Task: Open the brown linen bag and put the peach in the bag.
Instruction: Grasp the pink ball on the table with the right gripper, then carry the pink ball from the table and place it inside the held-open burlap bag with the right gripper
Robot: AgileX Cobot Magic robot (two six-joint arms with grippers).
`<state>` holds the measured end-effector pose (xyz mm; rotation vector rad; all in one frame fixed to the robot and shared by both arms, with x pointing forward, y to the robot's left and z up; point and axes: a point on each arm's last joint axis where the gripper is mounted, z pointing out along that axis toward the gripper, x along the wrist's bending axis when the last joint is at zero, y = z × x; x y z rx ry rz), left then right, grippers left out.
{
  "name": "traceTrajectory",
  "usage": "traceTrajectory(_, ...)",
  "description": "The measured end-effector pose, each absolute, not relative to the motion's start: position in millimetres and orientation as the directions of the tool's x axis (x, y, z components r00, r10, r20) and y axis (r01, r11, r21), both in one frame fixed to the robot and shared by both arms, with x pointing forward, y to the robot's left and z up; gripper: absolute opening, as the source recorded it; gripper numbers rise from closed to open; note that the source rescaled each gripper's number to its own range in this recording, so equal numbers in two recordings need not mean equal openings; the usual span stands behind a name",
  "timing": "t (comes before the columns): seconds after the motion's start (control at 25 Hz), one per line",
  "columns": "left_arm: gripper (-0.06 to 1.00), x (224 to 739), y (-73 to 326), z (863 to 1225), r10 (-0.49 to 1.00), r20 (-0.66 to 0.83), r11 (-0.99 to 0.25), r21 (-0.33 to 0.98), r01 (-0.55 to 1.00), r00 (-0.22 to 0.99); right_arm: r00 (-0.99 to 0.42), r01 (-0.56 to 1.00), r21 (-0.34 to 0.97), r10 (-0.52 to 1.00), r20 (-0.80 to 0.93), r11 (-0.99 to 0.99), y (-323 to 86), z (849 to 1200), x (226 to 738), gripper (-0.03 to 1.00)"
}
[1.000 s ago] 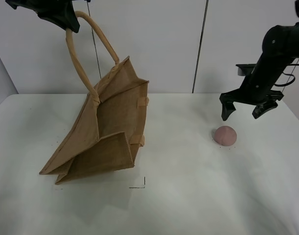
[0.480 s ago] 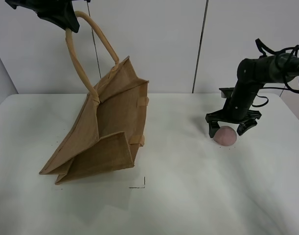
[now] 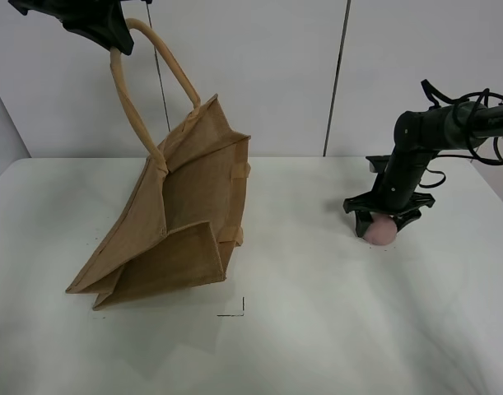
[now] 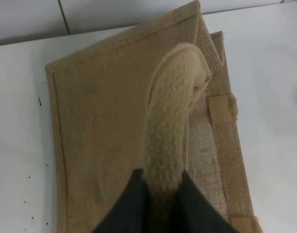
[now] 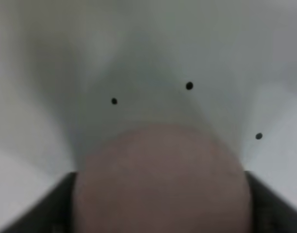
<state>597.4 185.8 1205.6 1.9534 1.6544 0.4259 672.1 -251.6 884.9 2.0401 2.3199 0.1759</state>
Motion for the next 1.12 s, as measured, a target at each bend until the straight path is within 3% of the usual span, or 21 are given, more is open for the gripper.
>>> traceTrajectory(0.08,0.00,597,186,1206,0.975,-0.102,-0.101,0.585,0.805,0.196,-0.131,0.985,0.115,0.991,0.039,0.125,-252,885,672,0.48)
traceTrajectory(0.16,0.00,597,186,1206,0.975,-0.102,-0.101,0.585,0.805,0.196,-0.131,0.985,0.121,0.991,0.039,0.125,-252,887,673,0.12)
traceTrajectory(0.24,0.00,597,186,1206,0.975,-0.102,-0.102,0.585,0.804,0.197,-0.131,0.984,0.130,0.991,0.038,0.125,-252,891,673,0.01)
traceTrajectory(0.44,0.00,597,186,1206,0.975,-0.102,-0.102,0.585,0.804,0.197,-0.134,0.974,0.188,0.990,0.037,0.124,-252,916,673,0.00)
traceTrajectory(0.84,0.00,597,185,1206,0.972,-0.111,-0.104,0.584,0.805,0.206,-0.242,0.912,0.353,0.969,0.052,0.209,-249,1040,645,0.00)
traceTrajectory(1.12,0.00,597,184,1206,0.971,-0.118,-0.103,0.583,0.806,0.209,-0.347,0.853,0.487,0.900,0.263,0.187,-226,1088,649,0.00)
